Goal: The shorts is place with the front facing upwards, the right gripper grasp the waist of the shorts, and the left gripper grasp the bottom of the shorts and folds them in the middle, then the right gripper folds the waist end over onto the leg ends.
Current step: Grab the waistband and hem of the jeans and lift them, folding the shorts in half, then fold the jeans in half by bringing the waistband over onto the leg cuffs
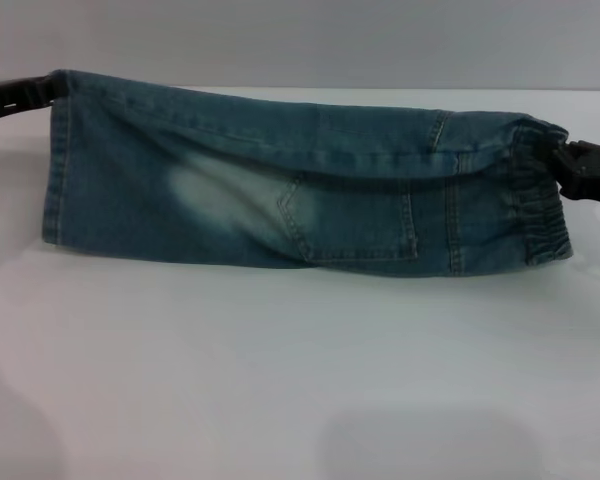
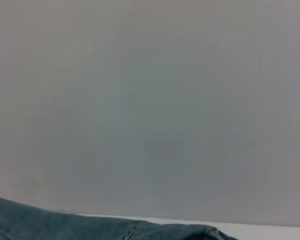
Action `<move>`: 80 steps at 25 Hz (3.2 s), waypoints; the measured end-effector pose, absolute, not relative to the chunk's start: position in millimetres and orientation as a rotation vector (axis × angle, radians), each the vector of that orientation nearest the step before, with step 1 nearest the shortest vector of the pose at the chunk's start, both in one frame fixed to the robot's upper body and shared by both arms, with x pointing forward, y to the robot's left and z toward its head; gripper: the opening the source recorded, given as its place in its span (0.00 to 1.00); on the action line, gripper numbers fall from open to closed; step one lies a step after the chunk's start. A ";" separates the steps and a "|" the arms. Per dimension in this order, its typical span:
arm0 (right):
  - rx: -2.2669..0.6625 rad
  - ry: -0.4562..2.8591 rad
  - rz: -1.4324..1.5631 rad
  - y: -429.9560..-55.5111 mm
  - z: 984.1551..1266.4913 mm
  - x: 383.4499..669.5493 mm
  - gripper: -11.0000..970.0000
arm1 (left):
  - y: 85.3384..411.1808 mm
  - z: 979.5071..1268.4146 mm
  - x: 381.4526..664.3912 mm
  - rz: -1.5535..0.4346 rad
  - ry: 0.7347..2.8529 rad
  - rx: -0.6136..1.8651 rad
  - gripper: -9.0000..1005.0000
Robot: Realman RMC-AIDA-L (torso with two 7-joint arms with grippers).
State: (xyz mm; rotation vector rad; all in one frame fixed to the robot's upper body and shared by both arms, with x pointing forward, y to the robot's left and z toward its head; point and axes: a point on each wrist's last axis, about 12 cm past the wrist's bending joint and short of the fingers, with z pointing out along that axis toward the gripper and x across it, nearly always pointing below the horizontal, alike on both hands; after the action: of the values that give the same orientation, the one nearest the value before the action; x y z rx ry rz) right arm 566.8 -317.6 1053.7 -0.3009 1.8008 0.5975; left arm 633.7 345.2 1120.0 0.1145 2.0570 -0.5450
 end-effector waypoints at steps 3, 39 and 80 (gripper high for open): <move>-0.300 1.800 0.578 -317.3 1052.8 568.4 0.02 | 341.5 1117.7 634.8 -0.532 2.063 0.125 0.18; -0.131 1.861 0.481 -313.6 1043.0 586.3 0.02 | 327.4 1111.0 628.4 -0.495 1.931 0.160 0.66; -0.057 1.953 0.600 -288.7 1024.2 579.6 0.59 | 332.6 1097.0 579.9 -0.705 1.622 0.094 0.82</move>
State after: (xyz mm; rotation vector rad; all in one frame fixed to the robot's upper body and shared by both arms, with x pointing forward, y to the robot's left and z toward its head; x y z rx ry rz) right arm 579.6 -288.7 1024.2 -0.0567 1.9533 0.5998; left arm 579.9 332.6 1097.0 0.0940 1.6221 -0.7049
